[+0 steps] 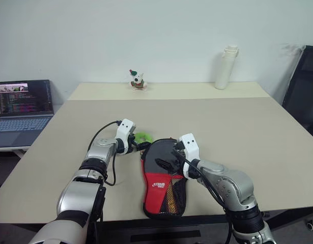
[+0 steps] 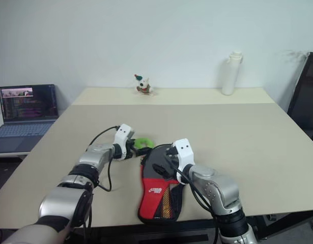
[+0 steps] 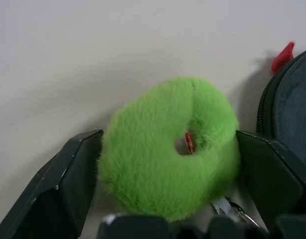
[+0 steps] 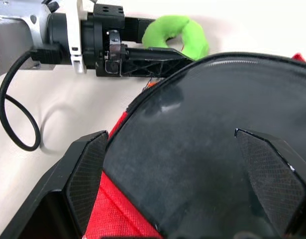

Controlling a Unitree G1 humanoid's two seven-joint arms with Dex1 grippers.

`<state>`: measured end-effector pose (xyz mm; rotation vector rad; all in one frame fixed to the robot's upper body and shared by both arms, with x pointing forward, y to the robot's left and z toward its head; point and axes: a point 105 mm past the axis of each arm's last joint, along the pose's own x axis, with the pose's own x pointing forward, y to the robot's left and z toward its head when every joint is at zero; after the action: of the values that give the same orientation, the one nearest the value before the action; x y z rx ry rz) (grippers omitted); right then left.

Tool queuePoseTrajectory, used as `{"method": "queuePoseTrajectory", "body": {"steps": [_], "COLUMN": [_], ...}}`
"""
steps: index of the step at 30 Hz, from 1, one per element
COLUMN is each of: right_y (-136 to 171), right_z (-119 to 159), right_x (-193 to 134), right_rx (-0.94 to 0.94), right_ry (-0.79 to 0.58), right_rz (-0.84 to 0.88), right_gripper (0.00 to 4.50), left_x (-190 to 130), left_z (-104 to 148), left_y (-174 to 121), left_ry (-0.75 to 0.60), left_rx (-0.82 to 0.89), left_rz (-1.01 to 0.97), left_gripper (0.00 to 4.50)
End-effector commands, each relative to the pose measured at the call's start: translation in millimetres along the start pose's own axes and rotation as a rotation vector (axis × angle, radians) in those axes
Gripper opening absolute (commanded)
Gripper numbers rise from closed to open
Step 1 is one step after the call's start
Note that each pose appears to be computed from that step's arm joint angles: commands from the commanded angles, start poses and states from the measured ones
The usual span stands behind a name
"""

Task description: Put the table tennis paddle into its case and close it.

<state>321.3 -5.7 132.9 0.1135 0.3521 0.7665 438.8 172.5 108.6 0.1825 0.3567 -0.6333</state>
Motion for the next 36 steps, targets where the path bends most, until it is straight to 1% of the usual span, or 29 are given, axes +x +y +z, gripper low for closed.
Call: {"method": "queuePoseTrajectory", "body": {"steps": [1, 3, 4, 8, 10, 12, 13, 19, 21, 24, 29, 32, 34, 36], "right_y": [2, 1, 1, 2, 5, 7, 8, 3, -4, -12, -6, -4, -4, -3], "right_z": [10, 11, 11, 15, 16, 15, 11, -12, -23, -36, -51, -53, -56, -59], "right_x": [-3, -3, -3, 2, 6, 11, 15, 29, 29, 25, 23, 23, 22, 21], "right_rx": [-0.009, -0.015, -0.023, -0.06, -0.086, -0.114, -0.129, -0.194, -0.2, -0.2, -0.177, -0.168, -0.155, -0.143], "right_ry": [-0.054, -0.053, -0.053, -0.061, -0.058, -0.045, -0.034, 0.042, 0.079, 0.117, 0.142, 0.143, 0.145, 0.15], "right_rz": [-0.004, -0.012, -0.014, -0.007, 0.009, 0.025, 0.032, 0.027, -0.003, -0.037, -0.031, -0.035, -0.044, -0.05], "right_gripper": [4.5, 4.5, 4.5, 4.5, 4.5, 4.5, 4.5, 4.5, 4.5, 4.5, 4.5, 4.5, 4.5, 4.5], "left_x": [2, 2, 2, 3, 3, 3, 3, 5, 6, 9, 16, 18, 26, 32], "left_z": [-7, -8, -9, -10, -12, -13, -14, -15, -12, 3, 42, 52, 76, 90], "left_y": [-2, -2, -3, -5, -6, -7, -8, -11, -12, -6, 2, 2, -5, -14], "left_ry": [0.028, 0.026, 0.025, 0.019, 0.018, 0.019, 0.02, 0.021, 0.019, 0.01, -0.018, -0.02, -0.033, -0.046], "left_rx": [0.004, 0.0, -0.001, -0.01, -0.013, -0.015, -0.015, -0.014, -0.005, 0.066, 0.229, 0.29, 0.411, 0.489], "left_rz": [-0.008, -0.008, -0.01, -0.024, -0.027, -0.031, -0.034, -0.043, -0.044, 0.013, 0.145, 0.172, 0.216, 0.231], "left_gripper": [4.11, 3.61, 3.19, 1.82, 1.05, 0.34, 0.06, 0.01, 0.01, 0.01, 0.01, 0.01, 0.01, 0.01]}}
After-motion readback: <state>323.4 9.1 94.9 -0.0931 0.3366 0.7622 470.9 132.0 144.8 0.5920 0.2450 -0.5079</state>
